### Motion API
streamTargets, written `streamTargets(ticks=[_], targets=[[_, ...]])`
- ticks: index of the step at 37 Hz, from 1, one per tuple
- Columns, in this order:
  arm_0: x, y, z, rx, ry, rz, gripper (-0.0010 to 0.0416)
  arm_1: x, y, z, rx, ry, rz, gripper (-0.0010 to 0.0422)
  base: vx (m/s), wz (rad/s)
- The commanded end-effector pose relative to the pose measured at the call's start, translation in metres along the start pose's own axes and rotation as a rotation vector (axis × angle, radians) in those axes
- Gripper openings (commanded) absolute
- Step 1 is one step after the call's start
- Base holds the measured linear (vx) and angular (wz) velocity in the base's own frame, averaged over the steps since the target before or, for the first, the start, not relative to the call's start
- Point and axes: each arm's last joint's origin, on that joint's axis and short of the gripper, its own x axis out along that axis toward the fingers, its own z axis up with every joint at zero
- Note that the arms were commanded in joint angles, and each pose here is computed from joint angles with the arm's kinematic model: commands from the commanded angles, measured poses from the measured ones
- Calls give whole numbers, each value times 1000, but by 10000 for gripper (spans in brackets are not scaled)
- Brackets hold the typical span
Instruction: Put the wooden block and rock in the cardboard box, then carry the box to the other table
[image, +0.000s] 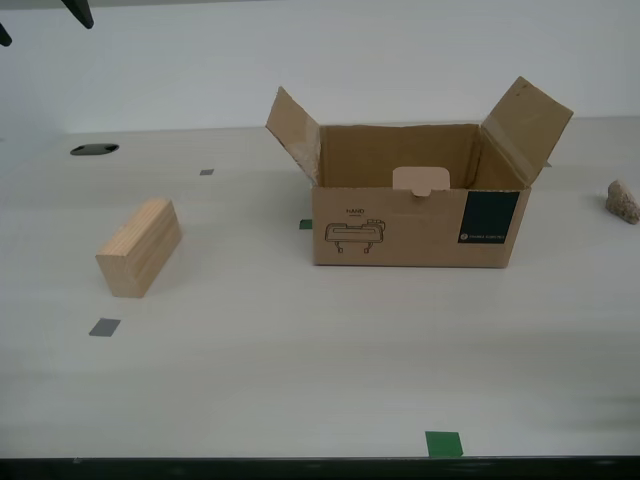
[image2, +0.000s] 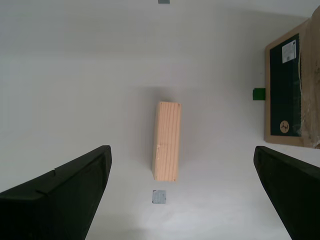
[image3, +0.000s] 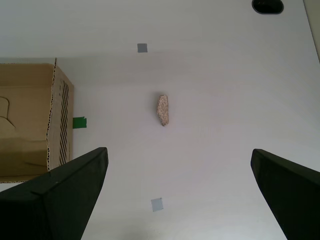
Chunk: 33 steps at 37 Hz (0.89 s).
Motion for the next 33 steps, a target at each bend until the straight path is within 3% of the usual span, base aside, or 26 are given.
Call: streamTargets(ticks=[1, 16, 33], targets=[[0, 0, 0, 1, 3, 0, 399, 1, 0, -2, -3, 26, 4, 389, 0, 0], [0, 0, 0, 2, 3, -1, 399, 53, 1, -4, -1, 206, 46, 389, 0, 0], [0, 0, 0, 4, 3, -1, 399, 105, -6, 2, 65, 237, 37, 389, 0, 0]])
